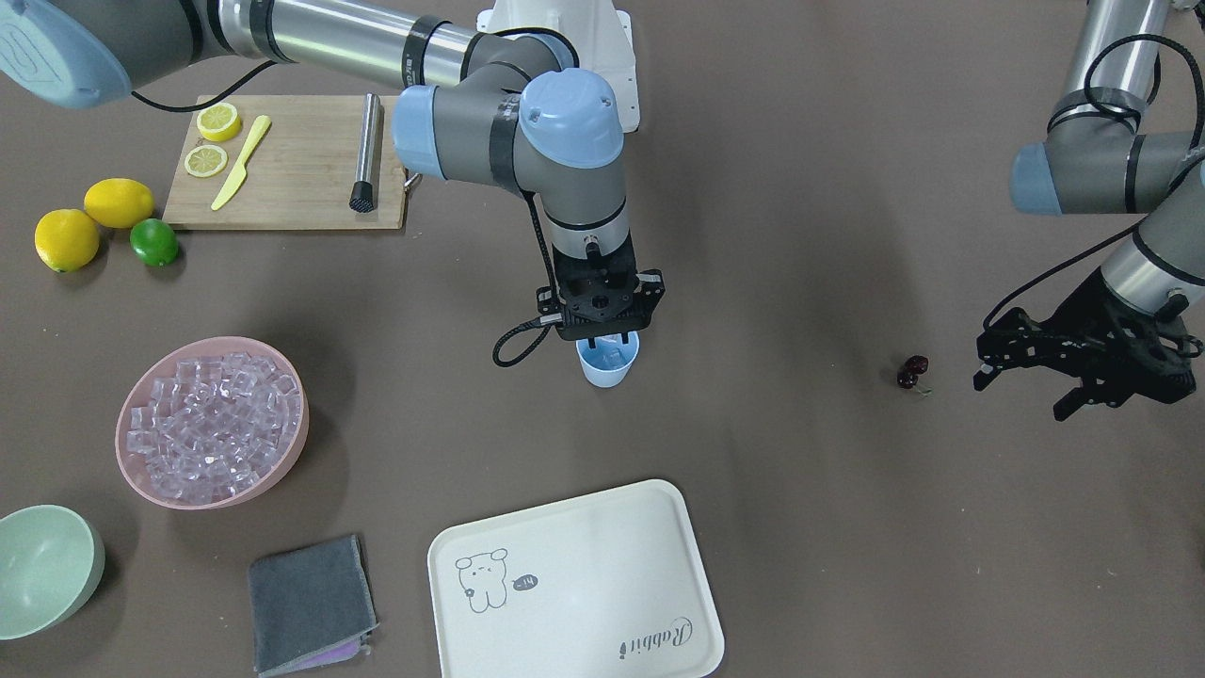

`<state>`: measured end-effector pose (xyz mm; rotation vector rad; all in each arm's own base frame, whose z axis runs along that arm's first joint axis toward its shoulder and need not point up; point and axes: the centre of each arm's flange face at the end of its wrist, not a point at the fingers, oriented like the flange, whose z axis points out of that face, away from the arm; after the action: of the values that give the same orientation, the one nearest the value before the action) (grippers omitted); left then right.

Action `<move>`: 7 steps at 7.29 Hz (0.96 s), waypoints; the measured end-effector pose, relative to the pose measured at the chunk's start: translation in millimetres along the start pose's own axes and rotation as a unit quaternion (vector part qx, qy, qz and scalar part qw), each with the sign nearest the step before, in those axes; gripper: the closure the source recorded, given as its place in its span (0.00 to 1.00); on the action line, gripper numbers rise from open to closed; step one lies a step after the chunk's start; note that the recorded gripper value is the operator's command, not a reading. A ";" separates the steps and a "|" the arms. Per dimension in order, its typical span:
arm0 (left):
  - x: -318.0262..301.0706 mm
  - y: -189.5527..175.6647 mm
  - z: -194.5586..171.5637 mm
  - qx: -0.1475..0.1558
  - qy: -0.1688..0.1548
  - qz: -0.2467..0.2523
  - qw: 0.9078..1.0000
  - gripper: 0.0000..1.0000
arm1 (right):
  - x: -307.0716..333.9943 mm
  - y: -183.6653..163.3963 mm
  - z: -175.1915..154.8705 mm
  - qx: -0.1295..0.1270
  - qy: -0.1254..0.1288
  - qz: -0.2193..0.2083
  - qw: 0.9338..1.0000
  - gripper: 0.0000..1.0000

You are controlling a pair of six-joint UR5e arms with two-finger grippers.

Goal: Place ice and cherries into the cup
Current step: 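Release ice into the cup with right gripper while left gripper reaches for cherries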

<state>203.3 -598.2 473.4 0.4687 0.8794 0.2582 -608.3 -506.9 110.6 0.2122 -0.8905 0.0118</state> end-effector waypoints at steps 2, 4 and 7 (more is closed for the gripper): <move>10.7 9.0 11.4 -0.005 0.009 -0.011 1.000 0.02 | -4.5 5.0 -0.8 0.013 0.002 0.003 1.000 0.02; 27.7 34.2 36.2 -0.016 0.026 -0.015 0.999 0.02 | 6.2 -12.3 -19.7 0.025 -0.005 0.004 1.000 0.02; 46.2 64.7 84.1 -0.029 0.001 -0.009 1.000 0.03 | 146.0 -79.8 -64.8 0.009 -0.014 -0.014 1.000 0.02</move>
<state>296.3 -547.4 520.0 0.4076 0.8750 0.2669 -458.5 -584.1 169.6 0.2424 -0.9157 -0.0083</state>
